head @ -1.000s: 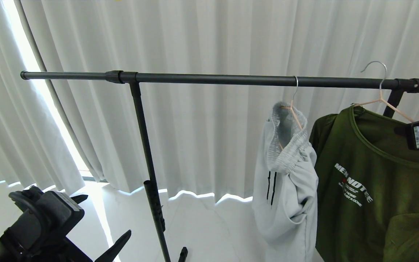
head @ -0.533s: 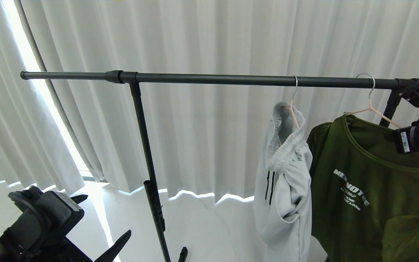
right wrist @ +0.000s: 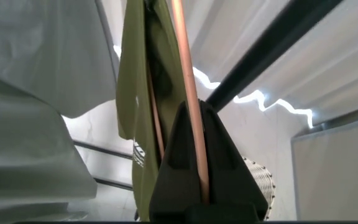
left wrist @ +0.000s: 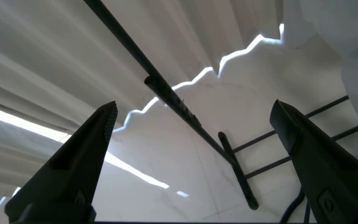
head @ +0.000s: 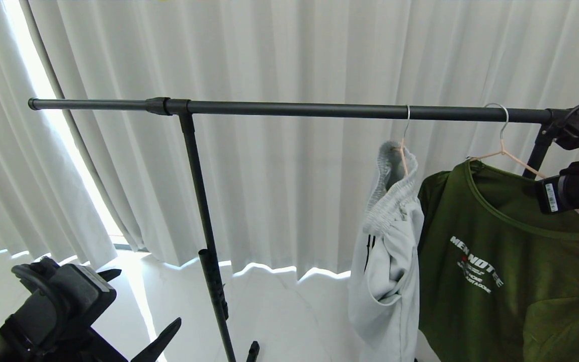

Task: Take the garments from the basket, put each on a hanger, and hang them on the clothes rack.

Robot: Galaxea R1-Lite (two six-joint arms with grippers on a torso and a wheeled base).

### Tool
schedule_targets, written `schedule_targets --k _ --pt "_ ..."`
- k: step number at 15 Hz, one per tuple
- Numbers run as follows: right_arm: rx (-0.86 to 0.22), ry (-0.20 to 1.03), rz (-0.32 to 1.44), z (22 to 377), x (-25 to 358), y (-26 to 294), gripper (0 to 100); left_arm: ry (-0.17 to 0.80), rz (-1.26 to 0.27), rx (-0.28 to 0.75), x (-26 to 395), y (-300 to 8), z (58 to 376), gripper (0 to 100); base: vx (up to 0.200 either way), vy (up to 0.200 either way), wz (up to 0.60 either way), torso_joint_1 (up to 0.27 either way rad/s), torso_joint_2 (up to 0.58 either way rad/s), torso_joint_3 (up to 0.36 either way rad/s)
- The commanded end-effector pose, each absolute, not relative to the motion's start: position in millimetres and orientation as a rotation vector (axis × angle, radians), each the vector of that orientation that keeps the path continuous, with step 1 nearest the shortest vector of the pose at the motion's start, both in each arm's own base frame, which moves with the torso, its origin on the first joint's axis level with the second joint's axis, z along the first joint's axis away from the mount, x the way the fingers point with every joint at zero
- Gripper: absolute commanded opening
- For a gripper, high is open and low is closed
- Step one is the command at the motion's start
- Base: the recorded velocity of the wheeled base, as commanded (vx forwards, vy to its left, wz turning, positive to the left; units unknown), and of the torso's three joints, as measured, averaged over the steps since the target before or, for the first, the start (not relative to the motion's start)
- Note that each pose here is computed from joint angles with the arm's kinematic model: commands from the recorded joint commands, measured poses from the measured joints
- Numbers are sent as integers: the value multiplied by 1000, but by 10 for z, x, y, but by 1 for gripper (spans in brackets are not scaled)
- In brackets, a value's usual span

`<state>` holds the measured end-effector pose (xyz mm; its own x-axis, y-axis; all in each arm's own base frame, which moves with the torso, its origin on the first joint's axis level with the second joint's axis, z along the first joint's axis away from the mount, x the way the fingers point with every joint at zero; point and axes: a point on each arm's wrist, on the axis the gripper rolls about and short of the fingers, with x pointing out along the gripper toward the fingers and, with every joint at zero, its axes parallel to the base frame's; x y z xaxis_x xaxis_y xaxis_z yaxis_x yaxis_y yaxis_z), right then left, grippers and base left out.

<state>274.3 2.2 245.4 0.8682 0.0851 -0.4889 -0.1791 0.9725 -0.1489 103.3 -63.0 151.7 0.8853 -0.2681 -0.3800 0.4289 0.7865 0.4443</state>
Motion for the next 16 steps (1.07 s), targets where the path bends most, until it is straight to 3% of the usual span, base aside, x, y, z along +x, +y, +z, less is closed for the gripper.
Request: schedule_targets --k 1,5,10,16 --pt "-194 497 141 2464 2728 27 100 307 -382 549 1034 -631 1518 100 0 0 0 0 0 0" --pt "-194 482 131 2507 2686 22 100 304 -381 547 1030 -628 1521 100 0 0 0 0 0 0" --pt "-107 387 101 2755 2373 14 100 316 -321 538 1009 -536 1490 100 0 0 0 0 0 0" --pt "-60 334 46 2757 1789 -70 100 276 -32 461 856 -168 1537 100 0 0 0 0 0 0"
